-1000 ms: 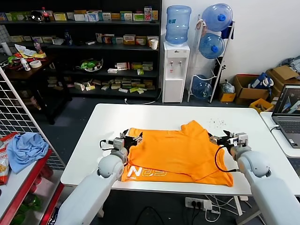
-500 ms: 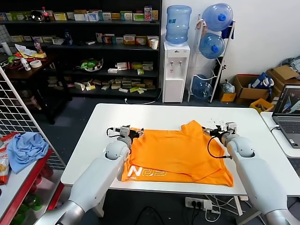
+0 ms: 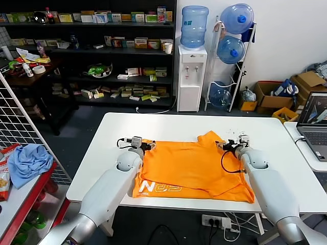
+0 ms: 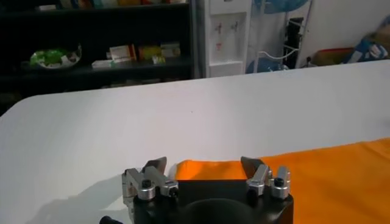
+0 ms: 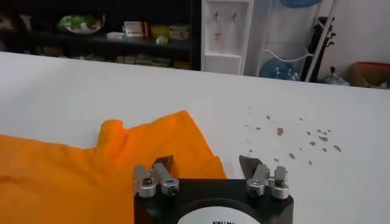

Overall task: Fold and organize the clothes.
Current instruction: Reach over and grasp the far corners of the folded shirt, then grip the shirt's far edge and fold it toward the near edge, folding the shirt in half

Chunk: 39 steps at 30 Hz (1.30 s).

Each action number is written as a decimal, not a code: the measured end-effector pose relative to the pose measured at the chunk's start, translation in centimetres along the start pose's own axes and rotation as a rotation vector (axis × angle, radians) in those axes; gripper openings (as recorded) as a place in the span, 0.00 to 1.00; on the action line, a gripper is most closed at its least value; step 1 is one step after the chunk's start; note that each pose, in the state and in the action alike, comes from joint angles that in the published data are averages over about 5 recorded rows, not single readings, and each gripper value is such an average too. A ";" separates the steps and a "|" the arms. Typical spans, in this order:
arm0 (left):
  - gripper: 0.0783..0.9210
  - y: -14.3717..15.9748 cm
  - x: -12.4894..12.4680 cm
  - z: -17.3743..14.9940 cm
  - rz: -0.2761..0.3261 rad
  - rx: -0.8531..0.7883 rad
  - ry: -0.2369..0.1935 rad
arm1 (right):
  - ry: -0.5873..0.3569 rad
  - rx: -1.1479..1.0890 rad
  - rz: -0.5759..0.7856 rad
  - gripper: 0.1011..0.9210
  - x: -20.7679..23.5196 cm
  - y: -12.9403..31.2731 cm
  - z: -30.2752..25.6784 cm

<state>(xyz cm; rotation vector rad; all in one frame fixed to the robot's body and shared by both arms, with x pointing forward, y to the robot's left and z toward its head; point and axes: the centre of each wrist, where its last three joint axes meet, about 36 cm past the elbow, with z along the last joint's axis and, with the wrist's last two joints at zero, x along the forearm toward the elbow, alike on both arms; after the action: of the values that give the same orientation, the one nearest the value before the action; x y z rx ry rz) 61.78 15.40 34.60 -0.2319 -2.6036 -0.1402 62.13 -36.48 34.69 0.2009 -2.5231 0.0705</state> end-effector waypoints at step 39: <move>0.01 1.0 4.2 2.4 0.001 0.031 -0.038 | -0.082 0.051 0.059 0.03 6.8 1.9 -0.5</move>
<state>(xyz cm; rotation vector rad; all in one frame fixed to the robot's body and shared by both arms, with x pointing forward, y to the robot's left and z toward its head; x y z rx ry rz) 57.26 17.26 34.72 -0.2274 -2.6413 -0.0961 56.66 -35.44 38.99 0.1522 -2.6104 0.1532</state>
